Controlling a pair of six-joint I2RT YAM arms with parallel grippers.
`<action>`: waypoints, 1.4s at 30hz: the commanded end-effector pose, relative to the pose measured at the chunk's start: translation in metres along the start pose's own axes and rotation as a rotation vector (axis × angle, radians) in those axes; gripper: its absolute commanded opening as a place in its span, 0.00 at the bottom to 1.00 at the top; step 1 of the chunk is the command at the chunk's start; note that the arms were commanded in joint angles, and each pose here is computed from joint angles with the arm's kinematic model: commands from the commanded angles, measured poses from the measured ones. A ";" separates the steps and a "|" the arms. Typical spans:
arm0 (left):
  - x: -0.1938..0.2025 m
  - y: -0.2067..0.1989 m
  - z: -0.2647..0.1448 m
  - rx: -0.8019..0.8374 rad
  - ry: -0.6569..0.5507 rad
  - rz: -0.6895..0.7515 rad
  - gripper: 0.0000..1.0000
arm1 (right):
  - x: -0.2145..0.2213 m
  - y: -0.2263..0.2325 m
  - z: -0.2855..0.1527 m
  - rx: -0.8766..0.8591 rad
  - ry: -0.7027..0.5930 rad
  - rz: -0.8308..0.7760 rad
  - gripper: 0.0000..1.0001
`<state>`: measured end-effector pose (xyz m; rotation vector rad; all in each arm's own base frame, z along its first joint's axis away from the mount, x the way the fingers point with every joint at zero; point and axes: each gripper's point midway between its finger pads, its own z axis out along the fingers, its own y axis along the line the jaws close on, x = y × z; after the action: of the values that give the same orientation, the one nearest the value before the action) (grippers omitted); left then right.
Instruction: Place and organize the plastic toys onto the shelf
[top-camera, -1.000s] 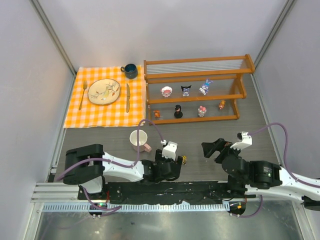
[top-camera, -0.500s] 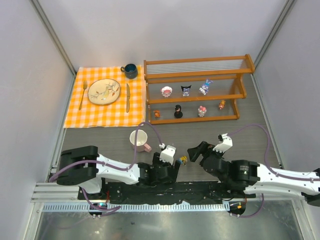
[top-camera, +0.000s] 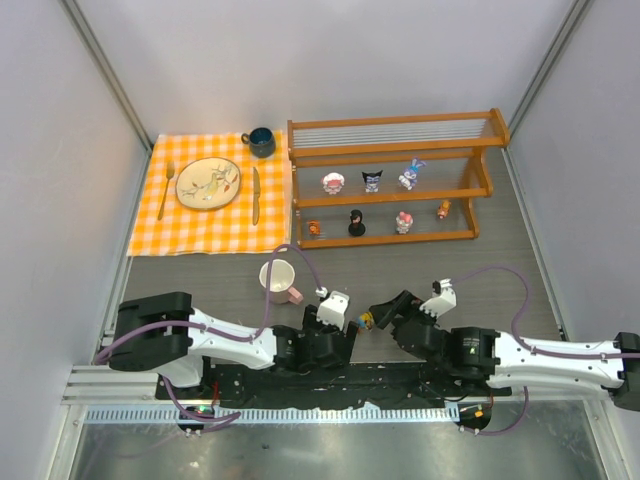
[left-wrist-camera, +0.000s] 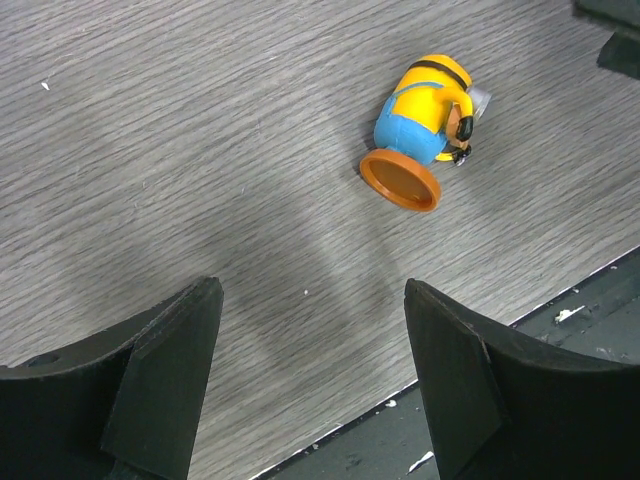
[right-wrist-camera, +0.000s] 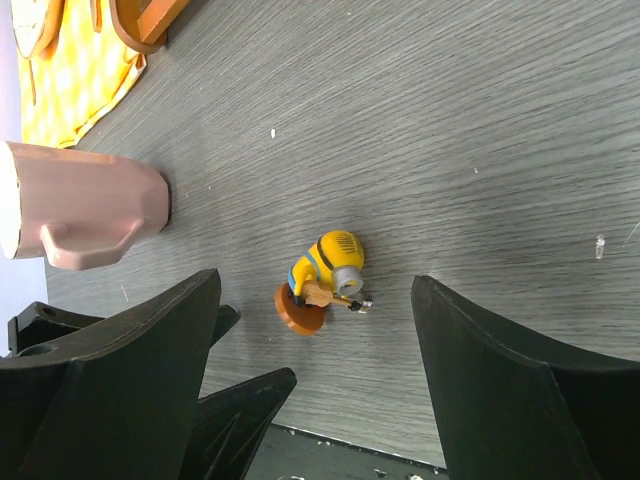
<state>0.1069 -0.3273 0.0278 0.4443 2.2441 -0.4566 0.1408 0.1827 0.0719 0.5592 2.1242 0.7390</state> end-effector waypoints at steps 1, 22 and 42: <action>-0.014 -0.005 -0.003 0.011 -0.055 -0.020 0.78 | -0.002 0.019 0.002 -0.052 -0.006 0.104 0.83; -0.014 0.003 -0.005 0.004 -0.070 -0.045 0.78 | 0.028 0.010 0.039 -0.015 0.157 0.098 0.83; -0.010 0.007 -0.005 0.001 -0.070 -0.053 0.78 | 0.042 0.009 0.043 -0.021 0.208 0.092 0.61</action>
<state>0.1091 -0.3159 0.0266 0.4201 2.2296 -0.4554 0.1538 0.2319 0.0378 0.5995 2.2805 0.9220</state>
